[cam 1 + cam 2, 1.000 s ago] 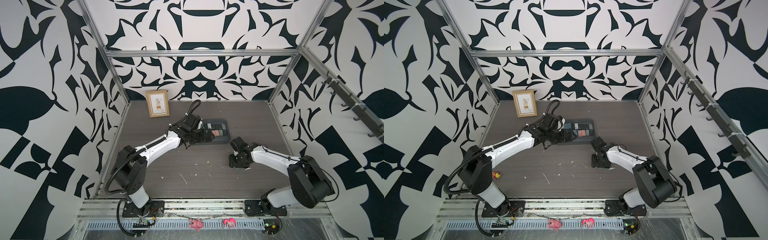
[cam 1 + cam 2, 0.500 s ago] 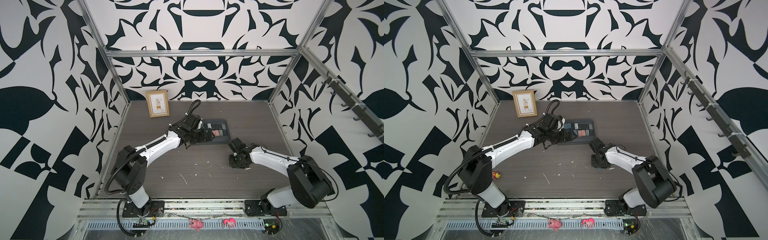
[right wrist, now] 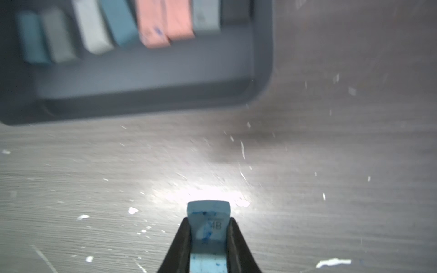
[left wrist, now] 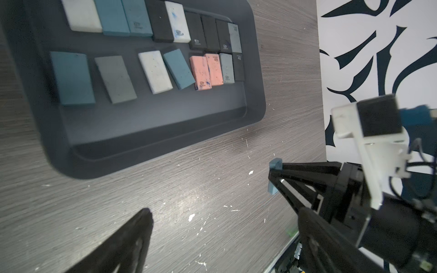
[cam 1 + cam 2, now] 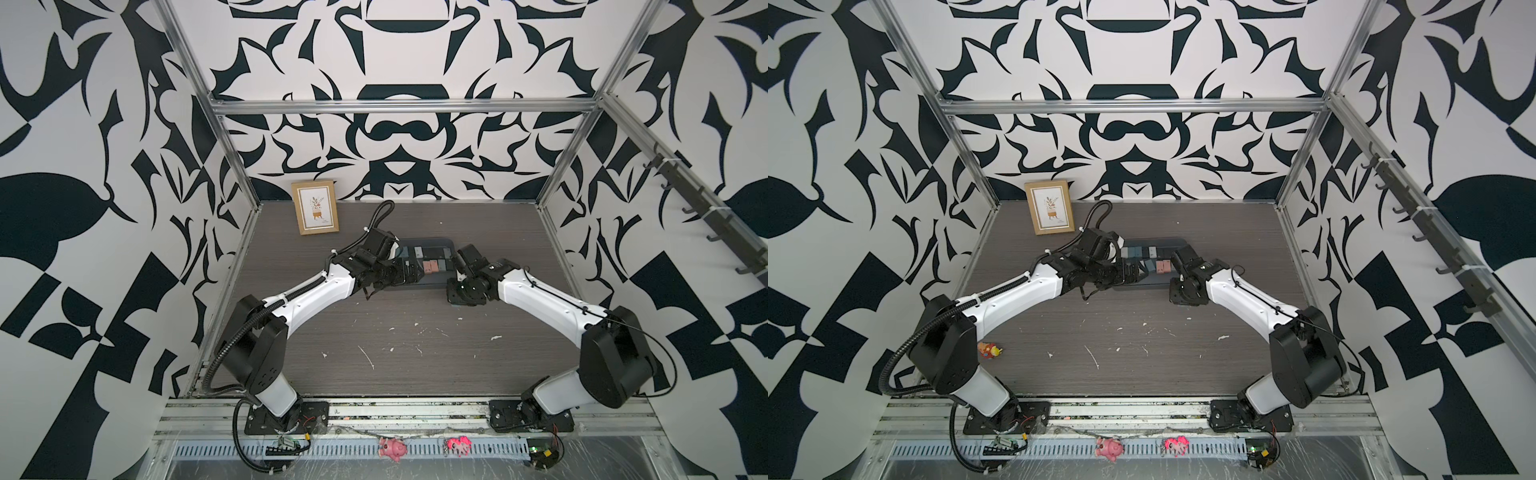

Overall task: Put the eraser in the storage box
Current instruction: Pick up the eraser from the center of the board, then place the eraser in the storage box.

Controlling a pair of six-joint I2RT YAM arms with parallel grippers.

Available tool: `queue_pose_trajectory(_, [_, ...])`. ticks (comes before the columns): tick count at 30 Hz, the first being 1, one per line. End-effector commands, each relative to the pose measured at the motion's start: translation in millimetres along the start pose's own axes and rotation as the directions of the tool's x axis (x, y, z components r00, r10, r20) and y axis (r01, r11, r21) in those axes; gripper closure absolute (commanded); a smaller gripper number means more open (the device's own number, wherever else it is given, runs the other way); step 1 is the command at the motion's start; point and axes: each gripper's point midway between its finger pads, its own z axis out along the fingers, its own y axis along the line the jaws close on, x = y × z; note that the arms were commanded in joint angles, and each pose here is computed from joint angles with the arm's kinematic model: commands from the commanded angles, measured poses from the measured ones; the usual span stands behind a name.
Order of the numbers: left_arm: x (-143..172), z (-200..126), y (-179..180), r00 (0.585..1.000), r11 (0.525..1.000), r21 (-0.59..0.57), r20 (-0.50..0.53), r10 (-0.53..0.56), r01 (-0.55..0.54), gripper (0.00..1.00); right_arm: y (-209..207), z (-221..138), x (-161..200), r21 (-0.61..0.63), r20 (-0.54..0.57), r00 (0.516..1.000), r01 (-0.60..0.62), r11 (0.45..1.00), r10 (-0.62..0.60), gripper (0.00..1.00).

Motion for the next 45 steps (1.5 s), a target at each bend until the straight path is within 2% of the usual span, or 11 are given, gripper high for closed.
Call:
queue_pose_trajectory(1, [-5,-15,8,1.000,1.000,-0.003,0.024,-0.007,0.007,0.01,9,-14,-21,0.022,0.021,0.997,0.068,0.997,-0.069,0.75])
queue_pose_trajectory(6, [-12,-22,15,0.999,1.000,0.002,0.038,-0.027,0.026,0.01,29,-14,-59,0.000,0.061,0.998,0.019,1.000,-0.019,0.75])
queue_pose_trajectory(12, [-19,-28,17,0.999,0.999,0.010,0.033,-0.033,0.033,0.01,37,-1,-89,-0.009,0.096,0.971,-0.217,0.976,0.217,0.73])
queue_pose_trajectory(18, [-23,-33,17,0.999,0.998,0.045,0.024,-0.046,0.045,0.01,29,8,-101,-0.010,0.119,0.883,-0.456,0.890,0.454,0.73])
queue_pose_trajectory(26, [-20,-31,13,0.999,0.995,0.095,-0.021,-0.040,0.041,0.01,13,26,-97,0.012,0.134,0.721,-0.687,0.726,0.680,0.75])
queue_pose_trajectory(38, [-18,-32,7,0.999,0.991,0.130,-0.038,-0.027,0.032,0.01,-8,47,-73,0.085,0.162,0.515,-0.857,0.508,0.842,0.76])
queue_pose_trajectory(41, [-18,-32,7,0.999,0.991,0.132,-0.036,-0.026,0.030,0.01,-11,51,-69,0.087,0.171,0.483,-0.876,0.475,0.859,0.75])
queue_pose_trajectory(45, [-17,-32,7,0.999,0.991,0.130,-0.037,-0.025,0.029,0.01,-10,60,-66,0.103,0.160,0.469,-0.883,0.458,0.869,0.75])
